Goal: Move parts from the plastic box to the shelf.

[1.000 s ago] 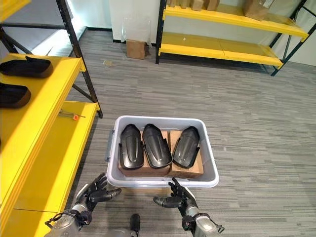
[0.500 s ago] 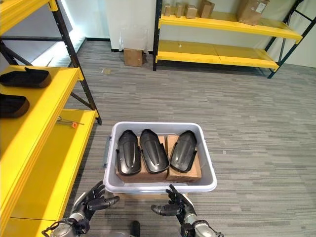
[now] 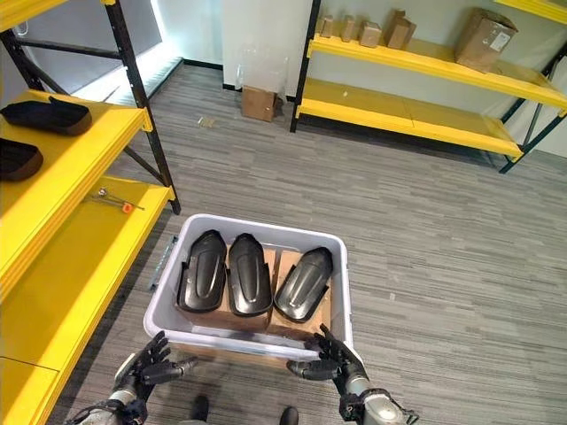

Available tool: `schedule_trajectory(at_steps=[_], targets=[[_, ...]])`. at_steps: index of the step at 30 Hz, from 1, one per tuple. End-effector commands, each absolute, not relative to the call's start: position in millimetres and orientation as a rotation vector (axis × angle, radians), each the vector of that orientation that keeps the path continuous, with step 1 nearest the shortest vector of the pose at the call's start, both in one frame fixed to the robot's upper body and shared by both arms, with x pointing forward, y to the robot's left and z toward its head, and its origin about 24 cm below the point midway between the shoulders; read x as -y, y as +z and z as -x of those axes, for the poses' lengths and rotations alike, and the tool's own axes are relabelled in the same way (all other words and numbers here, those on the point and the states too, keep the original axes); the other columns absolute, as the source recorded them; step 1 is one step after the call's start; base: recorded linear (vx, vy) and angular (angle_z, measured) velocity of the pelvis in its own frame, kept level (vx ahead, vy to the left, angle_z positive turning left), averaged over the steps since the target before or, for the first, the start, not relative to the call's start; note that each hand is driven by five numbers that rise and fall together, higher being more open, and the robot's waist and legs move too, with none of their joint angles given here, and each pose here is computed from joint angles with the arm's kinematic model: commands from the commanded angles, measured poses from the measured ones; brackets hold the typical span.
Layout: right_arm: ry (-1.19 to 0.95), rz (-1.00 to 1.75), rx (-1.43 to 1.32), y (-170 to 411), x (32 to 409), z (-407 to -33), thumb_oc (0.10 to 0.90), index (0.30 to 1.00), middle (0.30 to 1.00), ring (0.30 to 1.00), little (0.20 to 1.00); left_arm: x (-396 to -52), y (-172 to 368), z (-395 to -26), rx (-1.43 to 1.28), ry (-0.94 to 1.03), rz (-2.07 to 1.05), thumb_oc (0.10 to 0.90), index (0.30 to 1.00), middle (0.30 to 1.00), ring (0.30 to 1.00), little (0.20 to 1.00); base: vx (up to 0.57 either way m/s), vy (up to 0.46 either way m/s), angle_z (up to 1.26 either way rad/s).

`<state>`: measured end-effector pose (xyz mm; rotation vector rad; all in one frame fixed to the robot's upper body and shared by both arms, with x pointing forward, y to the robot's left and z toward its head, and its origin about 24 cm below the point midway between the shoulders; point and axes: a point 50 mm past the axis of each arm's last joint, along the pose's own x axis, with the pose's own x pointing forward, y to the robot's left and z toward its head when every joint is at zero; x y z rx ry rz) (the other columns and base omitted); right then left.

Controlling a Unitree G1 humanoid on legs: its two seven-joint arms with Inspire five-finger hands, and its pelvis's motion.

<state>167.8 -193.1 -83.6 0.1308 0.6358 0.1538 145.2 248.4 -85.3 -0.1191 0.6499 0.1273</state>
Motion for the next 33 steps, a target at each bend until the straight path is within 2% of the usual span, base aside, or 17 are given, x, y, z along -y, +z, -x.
schedule_trajectory(at_steps=[1, 6, 10, 14, 24, 33], targets=[[0.174, 0.074, -0.301, -24.7, 211.8, -210.3, 0.9, 1.0, 1.0, 1.0, 1.0, -220.4, -59.7, -181.0, -0.467, -0.053, 0.13, 0.9, 1.0, 1.0, 1.0, 1.0, 0.03, 0.052, -0.02], [0.146, 0.109, -0.194, -2.1, 219.8, -214.7, 0.9, 1.0, 1.0, 1.0, 1.0, -224.5, -61.3, -175.5, -0.476, -0.042, 0.131, 0.9, 1.0, 1.0, 1.0, 1.0, 0.02, 0.049, -0.03], [0.07, 0.372, 0.017, 47.0, 240.9, -227.7, 0.9, 1.0, 1.0, 1.0, 1.0, -231.7, -56.9, -171.7, -0.458, -0.037, 0.117, 0.9, 1.0, 1.0, 1.0, 1.0, 0.02, 0.072, -0.06], [0.035, 0.435, 0.126, 73.0, 247.1, -232.2, 0.9, 1.0, 1.0, 1.0, 1.0, -234.6, -57.0, -169.5, -0.46, -0.037, 0.109, 0.9, 1.0, 1.0, 1.0, 1.0, 0.0, 0.056, -0.06], [-0.194, 0.619, 0.172, 94.2, 280.7, -256.6, 0.9, 1.0, 1.0, 1.0, 1.0, -228.3, -53.6, -169.7, -0.456, -0.09, 0.125, 0.9, 1.0, 1.0, 1.0, 1.0, -0.02, 0.036, -0.06], [-0.253, 0.653, 0.218, 107.0, 261.5, -302.7, 0.9, 1.0, 1.0, 1.0, 1.0, -210.8, -45.8, -189.6, -0.412, -0.146, 0.117, 0.9, 1.0, 1.0, 1.0, 1.0, -0.12, 0.02, 0.04]])
